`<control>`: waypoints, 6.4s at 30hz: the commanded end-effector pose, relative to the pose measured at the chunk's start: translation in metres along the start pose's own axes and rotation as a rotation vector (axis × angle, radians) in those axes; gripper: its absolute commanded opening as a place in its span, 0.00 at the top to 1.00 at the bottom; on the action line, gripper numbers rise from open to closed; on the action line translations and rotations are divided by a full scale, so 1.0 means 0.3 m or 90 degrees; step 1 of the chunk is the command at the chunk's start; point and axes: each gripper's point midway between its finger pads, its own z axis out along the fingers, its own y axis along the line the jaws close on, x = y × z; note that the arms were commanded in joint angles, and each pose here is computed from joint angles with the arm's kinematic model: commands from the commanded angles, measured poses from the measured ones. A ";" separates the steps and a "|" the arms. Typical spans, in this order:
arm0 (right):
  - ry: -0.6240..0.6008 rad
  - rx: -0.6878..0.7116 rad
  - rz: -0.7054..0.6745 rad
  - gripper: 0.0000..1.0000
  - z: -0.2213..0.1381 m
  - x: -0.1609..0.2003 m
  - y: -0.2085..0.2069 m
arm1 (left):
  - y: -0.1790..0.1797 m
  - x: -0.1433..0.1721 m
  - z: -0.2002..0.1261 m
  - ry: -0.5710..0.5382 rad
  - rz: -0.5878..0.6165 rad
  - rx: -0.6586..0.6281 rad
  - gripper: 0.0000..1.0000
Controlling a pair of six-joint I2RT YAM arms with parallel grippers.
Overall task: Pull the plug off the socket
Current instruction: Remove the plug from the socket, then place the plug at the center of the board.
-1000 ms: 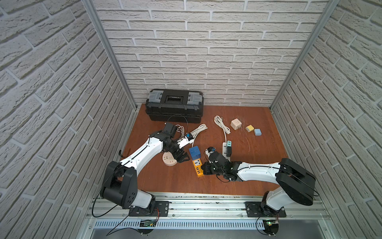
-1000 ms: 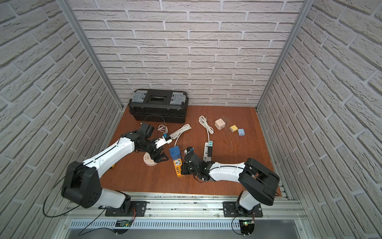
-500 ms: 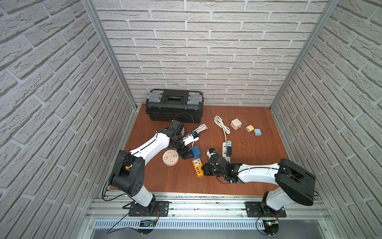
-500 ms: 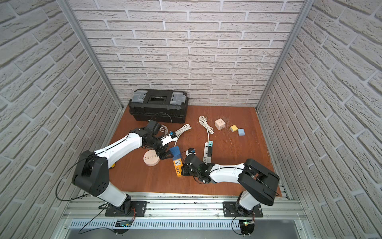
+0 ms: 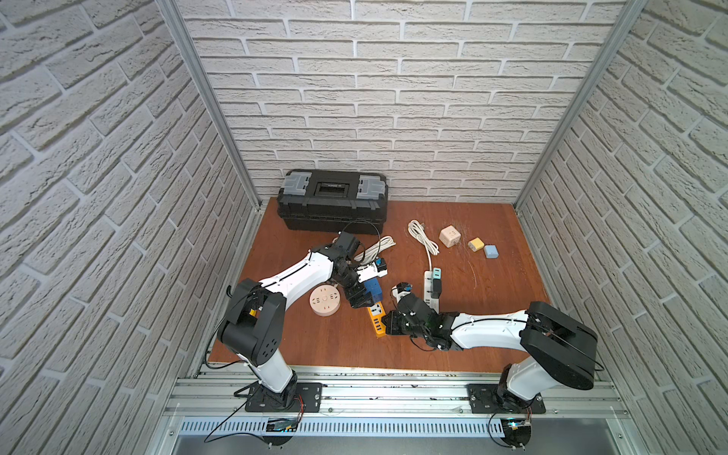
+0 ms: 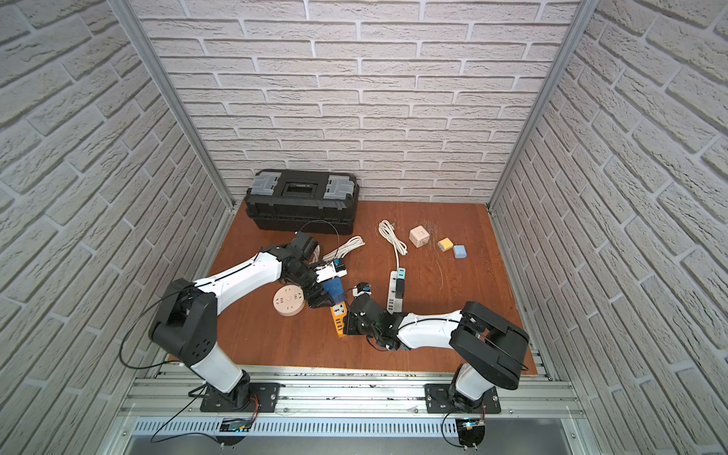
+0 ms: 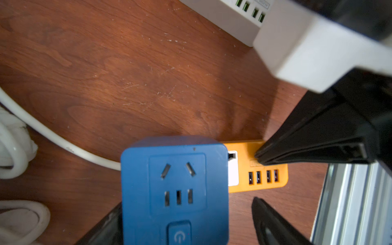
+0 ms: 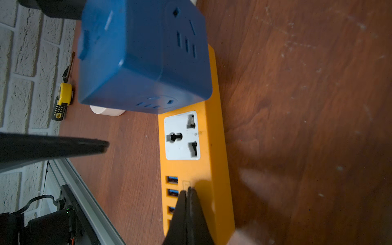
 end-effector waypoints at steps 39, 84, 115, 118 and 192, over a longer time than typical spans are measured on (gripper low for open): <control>0.044 0.142 0.017 0.97 0.035 0.088 -0.146 | 0.056 0.035 0.032 0.029 -0.015 -0.050 1.00; 0.019 0.175 0.033 0.97 0.045 0.095 -0.174 | 0.106 0.033 -0.021 0.018 0.036 -0.171 1.00; 0.022 0.193 0.032 0.97 0.045 0.094 -0.181 | 0.080 0.002 -0.067 -0.008 0.007 -0.117 1.00; 0.023 0.194 0.032 0.97 0.046 0.095 -0.182 | 0.085 -0.006 -0.080 -0.020 0.015 -0.134 1.00; -0.232 0.068 -0.538 0.11 -0.388 -0.283 0.381 | -0.180 -0.112 -0.386 -0.197 -0.240 0.275 1.00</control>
